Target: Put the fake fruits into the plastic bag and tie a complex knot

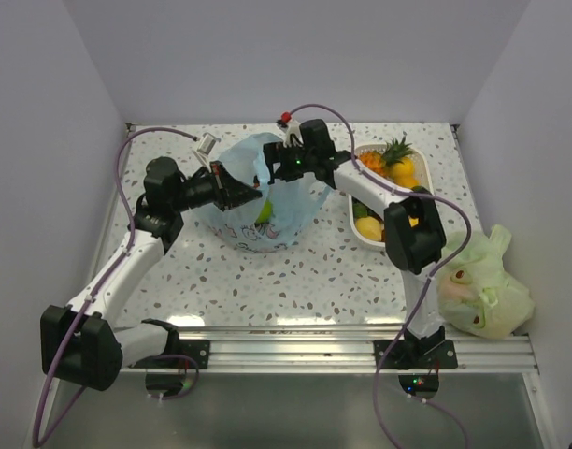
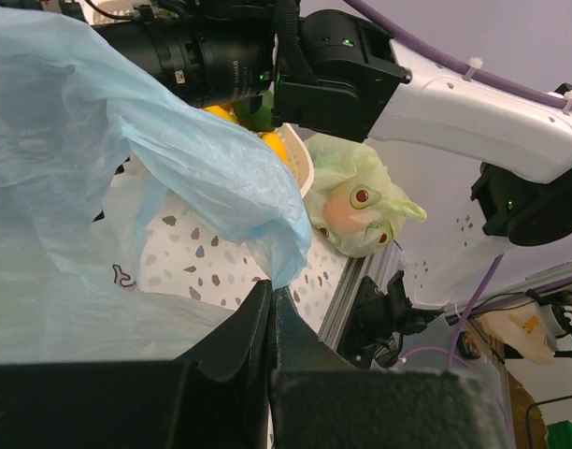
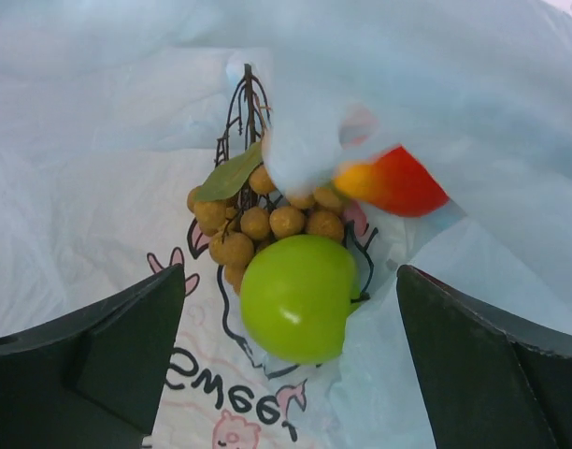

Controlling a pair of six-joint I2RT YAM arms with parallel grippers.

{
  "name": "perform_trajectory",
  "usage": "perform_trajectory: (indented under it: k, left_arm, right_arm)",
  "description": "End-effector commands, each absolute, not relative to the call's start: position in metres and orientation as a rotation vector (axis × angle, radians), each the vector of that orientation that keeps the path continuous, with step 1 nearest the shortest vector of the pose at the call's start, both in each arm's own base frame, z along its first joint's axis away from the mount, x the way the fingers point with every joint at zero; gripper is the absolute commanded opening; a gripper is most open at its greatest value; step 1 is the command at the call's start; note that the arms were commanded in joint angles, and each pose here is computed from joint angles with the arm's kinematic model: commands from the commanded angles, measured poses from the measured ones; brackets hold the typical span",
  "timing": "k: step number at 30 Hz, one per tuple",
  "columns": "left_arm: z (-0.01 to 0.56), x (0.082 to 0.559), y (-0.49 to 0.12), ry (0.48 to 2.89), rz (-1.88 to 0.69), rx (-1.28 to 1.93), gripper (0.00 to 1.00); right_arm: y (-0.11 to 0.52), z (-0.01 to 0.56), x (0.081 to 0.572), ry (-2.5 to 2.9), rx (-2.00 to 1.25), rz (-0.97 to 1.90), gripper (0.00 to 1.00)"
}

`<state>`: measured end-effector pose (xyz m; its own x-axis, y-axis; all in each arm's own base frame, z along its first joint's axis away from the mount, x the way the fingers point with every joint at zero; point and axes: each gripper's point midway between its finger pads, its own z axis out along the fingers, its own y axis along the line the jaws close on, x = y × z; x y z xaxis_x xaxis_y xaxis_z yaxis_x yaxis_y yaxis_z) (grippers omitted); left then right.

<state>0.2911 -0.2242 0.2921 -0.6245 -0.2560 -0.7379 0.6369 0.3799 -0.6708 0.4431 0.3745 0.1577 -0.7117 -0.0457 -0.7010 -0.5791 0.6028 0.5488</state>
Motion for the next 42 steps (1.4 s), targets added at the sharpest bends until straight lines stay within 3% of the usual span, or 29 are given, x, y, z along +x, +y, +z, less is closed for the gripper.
perform_trajectory:
  k: [1,6,14,19,29,42]
  left_arm:
    - [0.306,0.291,-0.221,1.758,-1.338,0.353,0.00]
    - [0.307,0.290,-0.221,1.751,-1.326,0.360,0.00]
    - [0.304,0.293,-0.220,1.753,-1.309,0.361,0.00]
    - [0.304,0.294,-0.220,1.747,-1.308,0.357,0.00]
    - [0.300,0.292,-0.220,1.752,-1.315,0.350,0.00]
    - [0.296,0.291,-0.219,1.759,-1.310,0.354,0.00]
  right_arm:
    - [0.359,0.230,0.435,2.055,-0.527,1.032,0.98]
    - [0.289,0.246,0.392,2.107,-0.585,0.900,0.98]
    - [0.128,0.261,0.413,2.158,-0.482,0.334,0.98]
    - [0.035,0.261,0.437,2.179,-0.111,0.133,0.95]
    - [-0.008,0.219,0.485,2.126,0.700,0.343,0.89]
    - [-0.006,0.161,0.544,2.018,0.959,0.503,0.94]
